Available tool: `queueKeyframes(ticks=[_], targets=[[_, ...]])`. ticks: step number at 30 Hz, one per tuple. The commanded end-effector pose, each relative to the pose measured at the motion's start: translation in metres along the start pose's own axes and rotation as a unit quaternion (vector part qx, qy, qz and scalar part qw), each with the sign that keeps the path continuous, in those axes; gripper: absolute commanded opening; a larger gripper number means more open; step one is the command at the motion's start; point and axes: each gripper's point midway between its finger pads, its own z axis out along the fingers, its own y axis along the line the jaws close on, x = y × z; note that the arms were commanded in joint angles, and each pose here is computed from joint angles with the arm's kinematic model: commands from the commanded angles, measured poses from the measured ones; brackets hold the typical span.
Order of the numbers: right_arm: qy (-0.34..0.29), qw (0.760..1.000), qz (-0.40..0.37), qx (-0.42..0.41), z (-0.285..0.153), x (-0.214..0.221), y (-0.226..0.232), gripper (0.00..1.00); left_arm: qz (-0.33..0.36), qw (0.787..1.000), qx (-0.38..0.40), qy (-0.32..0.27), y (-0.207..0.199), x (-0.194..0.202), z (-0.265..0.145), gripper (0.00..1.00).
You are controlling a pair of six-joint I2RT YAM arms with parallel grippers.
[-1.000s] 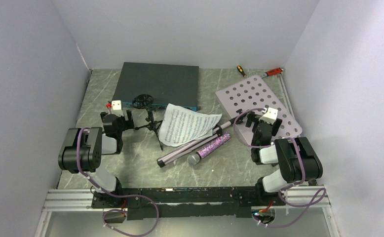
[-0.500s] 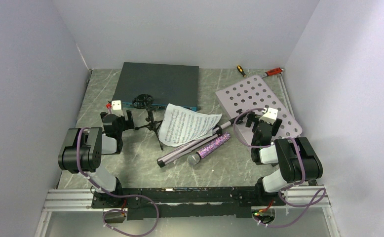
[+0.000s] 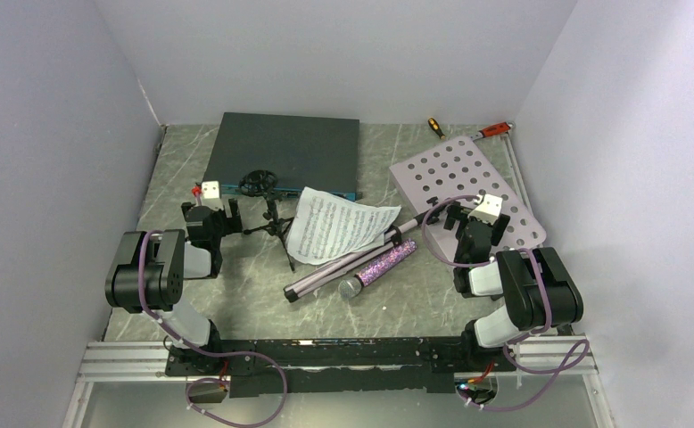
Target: Set up the instrument practice props
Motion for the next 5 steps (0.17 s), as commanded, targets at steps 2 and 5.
queueKeyframes(ticks=[2,5], targets=[[-0.028,0.999,0.021,-0.013,0.0063,-0.0195,0.0085,1.0,-0.01,1.0,0.006,-0.022,-0.0017,-0.0167,0.0059,0.94],[-0.028,0.999,0.022,-0.014,0.0058,-0.0196,0.0084,1.0,-0.01,1.0,0.007,-0.023,-0.0022,-0.0171,0.0057,0.94]])
